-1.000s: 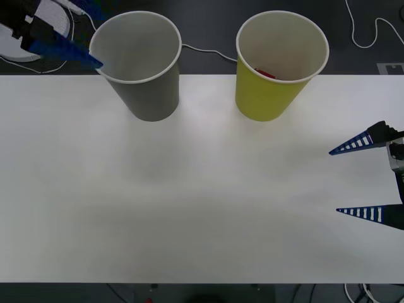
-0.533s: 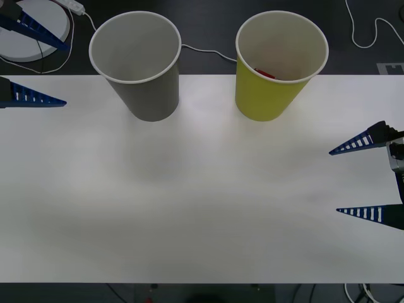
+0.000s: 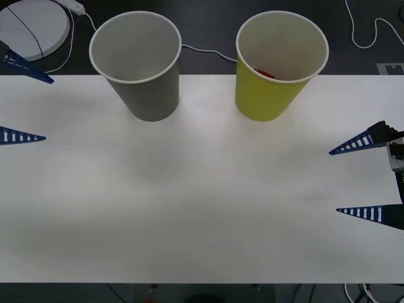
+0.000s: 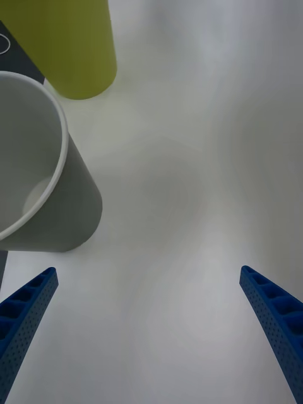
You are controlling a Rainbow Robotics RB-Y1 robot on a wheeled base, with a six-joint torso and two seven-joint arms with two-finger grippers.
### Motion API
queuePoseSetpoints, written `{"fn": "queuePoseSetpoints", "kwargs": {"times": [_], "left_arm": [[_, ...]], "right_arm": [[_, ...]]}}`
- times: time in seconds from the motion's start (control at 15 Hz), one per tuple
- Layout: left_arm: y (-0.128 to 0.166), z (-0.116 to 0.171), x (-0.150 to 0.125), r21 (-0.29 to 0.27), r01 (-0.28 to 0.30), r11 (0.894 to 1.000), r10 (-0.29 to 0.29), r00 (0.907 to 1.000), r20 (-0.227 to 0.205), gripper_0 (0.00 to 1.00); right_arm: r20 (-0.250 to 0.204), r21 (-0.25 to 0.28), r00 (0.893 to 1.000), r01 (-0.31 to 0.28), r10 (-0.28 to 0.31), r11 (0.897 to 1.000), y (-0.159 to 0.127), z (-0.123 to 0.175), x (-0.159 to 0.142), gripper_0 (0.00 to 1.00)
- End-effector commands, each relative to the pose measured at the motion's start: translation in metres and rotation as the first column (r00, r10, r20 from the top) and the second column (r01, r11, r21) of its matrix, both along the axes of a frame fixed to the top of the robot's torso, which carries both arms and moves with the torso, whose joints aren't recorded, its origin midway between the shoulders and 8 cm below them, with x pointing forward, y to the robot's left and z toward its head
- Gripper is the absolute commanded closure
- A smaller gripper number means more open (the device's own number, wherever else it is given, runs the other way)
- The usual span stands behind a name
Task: Put the can into the green bin and the plastic bottle into the gray bin
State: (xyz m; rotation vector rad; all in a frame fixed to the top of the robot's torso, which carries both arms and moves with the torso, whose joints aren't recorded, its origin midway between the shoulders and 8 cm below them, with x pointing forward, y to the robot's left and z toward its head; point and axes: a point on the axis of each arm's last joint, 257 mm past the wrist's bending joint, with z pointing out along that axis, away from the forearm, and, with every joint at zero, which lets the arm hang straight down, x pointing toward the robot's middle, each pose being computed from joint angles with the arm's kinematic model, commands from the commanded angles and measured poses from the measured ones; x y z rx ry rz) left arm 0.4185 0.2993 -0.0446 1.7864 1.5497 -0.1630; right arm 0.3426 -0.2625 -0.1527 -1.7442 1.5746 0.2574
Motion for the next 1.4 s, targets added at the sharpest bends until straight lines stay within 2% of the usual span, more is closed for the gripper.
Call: {"fn": "queuePoseSetpoints", "kwargs": {"times": [0.07, 0.27, 0.6, 1.07, 1.4], "left_arm": [[0.008, -0.018, -0.009, 0.005, 0.044, 0.999, -0.044, 0.9989, 0.017, 0.0], [0.015, -0.041, -0.02, -0.022, 0.066, 0.998, -0.066, 0.9973, 0.032, 0.0], [0.026, -0.078, -0.035, -0.021, 0.091, 0.996, -0.09, 0.9949, 0.045, 0.0], [0.034, -0.094, -0.037, 0.014, 0.092, 0.996, -0.093, 0.9948, 0.042, 0.0], [0.027, -0.103, -0.035, -0.008, 0.087, 0.996, -0.086, 0.9954, 0.041, 0.0]], "right_arm": [[0.0, 0.0, 1.0, 0.0, 0.0, 1.0, 0.0, 0.0, 0.0, 0.0], [0.0, 0.0, 1.0, 0.0, 0.0, 1.0, 0.0, 0.0, 0.0, 0.0], [0.0, 0.0, 1.0, 0.0, 0.0, 1.0, 0.0, 0.0, 0.0, 0.0], [0.0, 0.0, 1.0, 0.0, 0.0, 1.0, 0.0, 0.0, 0.0, 0.0], [0.0, 0.0, 1.0, 0.0, 0.0, 1.0, 0.0, 0.0, 0.0, 0.0]]}}
